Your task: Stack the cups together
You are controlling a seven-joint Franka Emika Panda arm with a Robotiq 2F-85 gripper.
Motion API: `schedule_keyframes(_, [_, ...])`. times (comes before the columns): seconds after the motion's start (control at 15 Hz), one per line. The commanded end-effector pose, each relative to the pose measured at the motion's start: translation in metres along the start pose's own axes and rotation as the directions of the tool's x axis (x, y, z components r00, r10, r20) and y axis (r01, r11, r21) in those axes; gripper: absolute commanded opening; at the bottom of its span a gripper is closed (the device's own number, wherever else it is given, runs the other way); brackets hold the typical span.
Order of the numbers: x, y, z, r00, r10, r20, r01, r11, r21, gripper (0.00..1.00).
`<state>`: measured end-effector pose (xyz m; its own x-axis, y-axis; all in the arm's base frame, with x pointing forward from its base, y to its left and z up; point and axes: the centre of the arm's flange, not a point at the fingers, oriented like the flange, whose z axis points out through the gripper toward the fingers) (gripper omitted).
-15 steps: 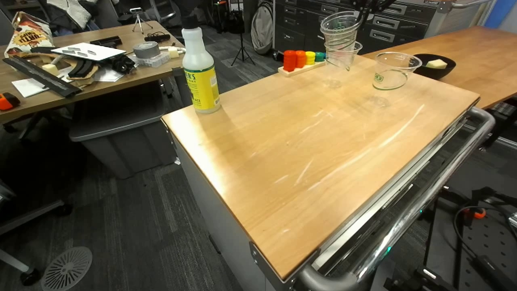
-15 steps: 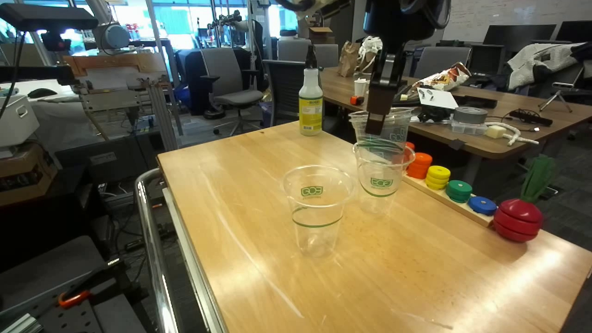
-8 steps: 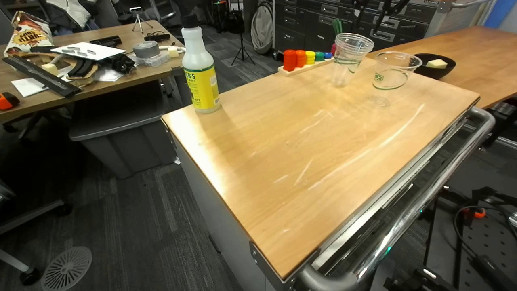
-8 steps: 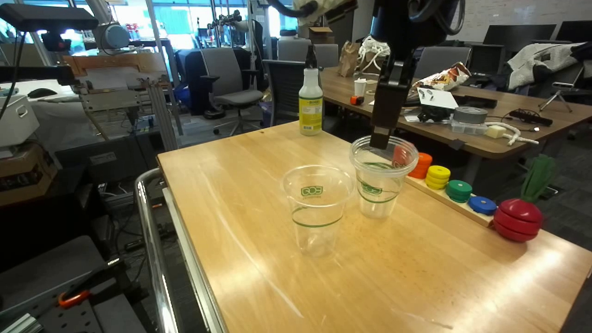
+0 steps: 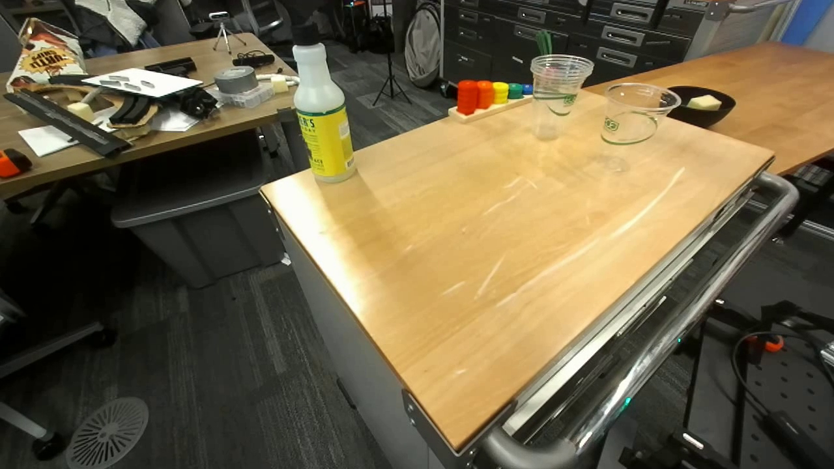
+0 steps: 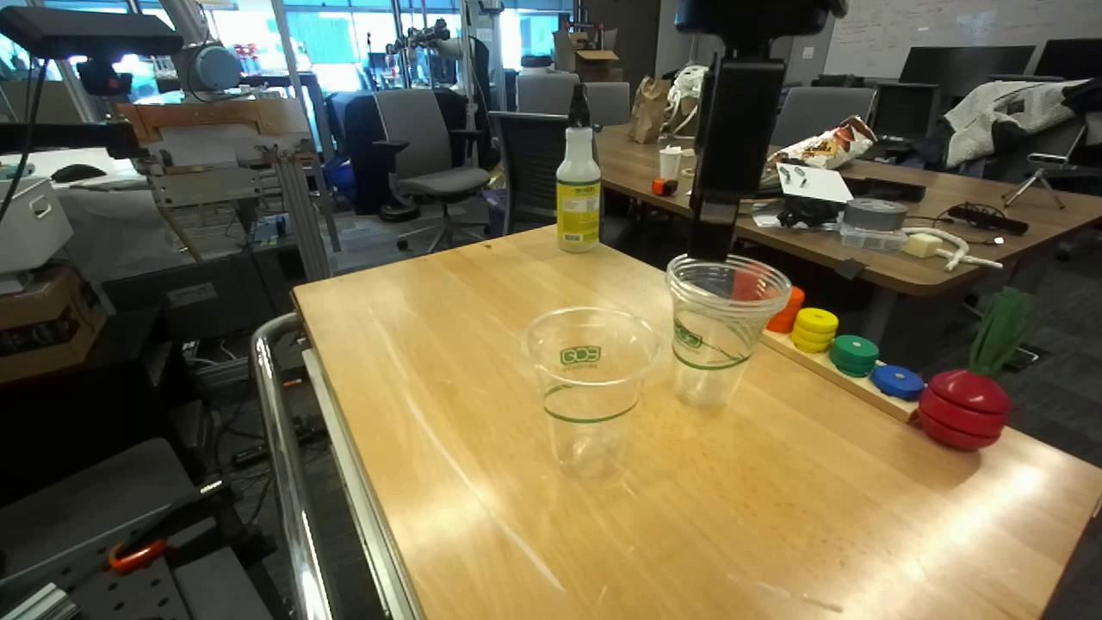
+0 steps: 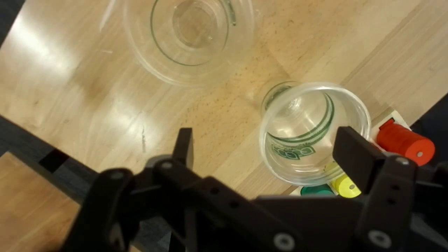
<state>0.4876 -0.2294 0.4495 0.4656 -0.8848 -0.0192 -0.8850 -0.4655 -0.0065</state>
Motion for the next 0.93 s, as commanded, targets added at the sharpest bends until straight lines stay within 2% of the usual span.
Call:
schedule_keyframes(0.0, [-0.018, -0.016, -0.036, 0.986, -0.164, -0.043, 0.158, 0.981, -0.116, 1.00])
schedule_keyframes(0.2, [-0.028, -0.032, -0.049, 0.950, -0.306, -0.056, 0.291, 0.938, -0.189, 0.99])
schedule_keyframes(0.4, [-0.031, -0.043, -0.052, 0.911, -0.405, -0.072, 0.390, 0.907, -0.160, 1.00])
schedule_keyframes(0.53, [-0.029, -0.044, -0.050, 0.897, -0.436, -0.072, 0.425, 0.896, -0.125, 1.00])
schedule_keyframes(0.87, [-0.019, -0.034, -0.031, 0.896, -0.433, -0.096, 0.426, 0.900, -0.089, 1.00])
